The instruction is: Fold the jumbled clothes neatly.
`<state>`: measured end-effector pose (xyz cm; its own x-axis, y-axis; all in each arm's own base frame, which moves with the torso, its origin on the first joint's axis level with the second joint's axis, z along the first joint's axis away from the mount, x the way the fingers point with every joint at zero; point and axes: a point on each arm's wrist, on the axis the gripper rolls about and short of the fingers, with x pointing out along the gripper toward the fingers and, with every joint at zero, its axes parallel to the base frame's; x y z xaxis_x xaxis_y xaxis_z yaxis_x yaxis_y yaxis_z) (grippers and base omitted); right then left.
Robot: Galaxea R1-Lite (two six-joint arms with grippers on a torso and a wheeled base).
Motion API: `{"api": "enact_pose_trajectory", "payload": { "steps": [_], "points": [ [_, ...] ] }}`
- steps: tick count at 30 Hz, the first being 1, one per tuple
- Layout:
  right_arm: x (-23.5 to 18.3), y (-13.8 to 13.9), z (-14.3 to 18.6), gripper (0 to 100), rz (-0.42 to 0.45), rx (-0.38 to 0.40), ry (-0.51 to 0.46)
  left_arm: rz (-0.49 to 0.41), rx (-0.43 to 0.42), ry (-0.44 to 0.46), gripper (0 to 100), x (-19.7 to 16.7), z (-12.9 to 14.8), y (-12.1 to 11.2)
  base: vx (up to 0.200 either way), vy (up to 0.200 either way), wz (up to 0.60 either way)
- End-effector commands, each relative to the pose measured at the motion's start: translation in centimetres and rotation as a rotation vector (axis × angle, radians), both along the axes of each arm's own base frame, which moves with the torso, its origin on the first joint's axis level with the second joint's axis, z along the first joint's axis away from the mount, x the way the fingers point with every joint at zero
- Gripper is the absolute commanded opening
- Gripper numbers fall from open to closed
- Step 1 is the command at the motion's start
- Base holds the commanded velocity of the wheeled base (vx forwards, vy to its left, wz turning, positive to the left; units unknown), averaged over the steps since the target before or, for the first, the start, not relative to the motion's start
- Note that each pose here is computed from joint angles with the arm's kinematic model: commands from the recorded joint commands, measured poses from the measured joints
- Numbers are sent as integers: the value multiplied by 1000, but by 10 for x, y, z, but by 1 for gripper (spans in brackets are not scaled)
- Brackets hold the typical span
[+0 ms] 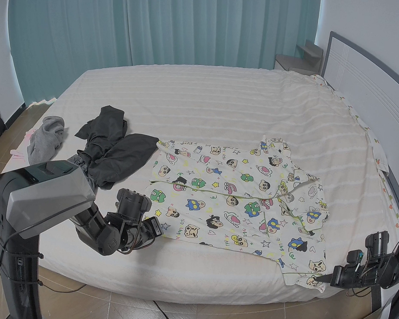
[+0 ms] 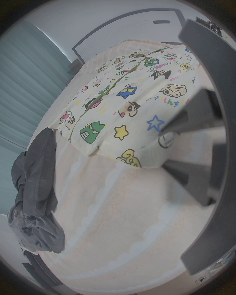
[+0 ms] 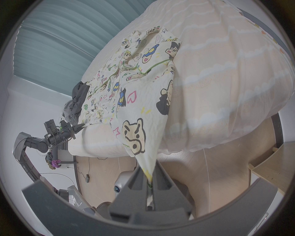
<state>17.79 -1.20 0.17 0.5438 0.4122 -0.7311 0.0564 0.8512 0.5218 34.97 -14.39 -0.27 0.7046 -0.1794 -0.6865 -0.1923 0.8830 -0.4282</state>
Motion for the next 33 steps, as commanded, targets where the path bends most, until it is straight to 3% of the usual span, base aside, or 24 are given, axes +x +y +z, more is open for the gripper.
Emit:
{"api": "enact_pose_trajectory", "payload": {
  "steps": [1, 15, 23, 33],
  "points": [
    [-5, 1, -1, 0, 0, 3, 20, 10, 15, 7, 0, -2, -3, 0, 0, 0, 0],
    [-6, 1, -2, 0, 2, 2, 33, 12, 6, 46, 0, -45, 16, 7, 0, 0, 0],
    [-11, 1, -6, 0, 51, -24, 69, 39, -4, 93, 0, -65, 15, 16, 0, 0, 0],
    [-9, 1, -14, 0, 49, -30, 99, 54, -29, 100, 0, -77, 9, 16, 0, 0, 0]
  ]
}}
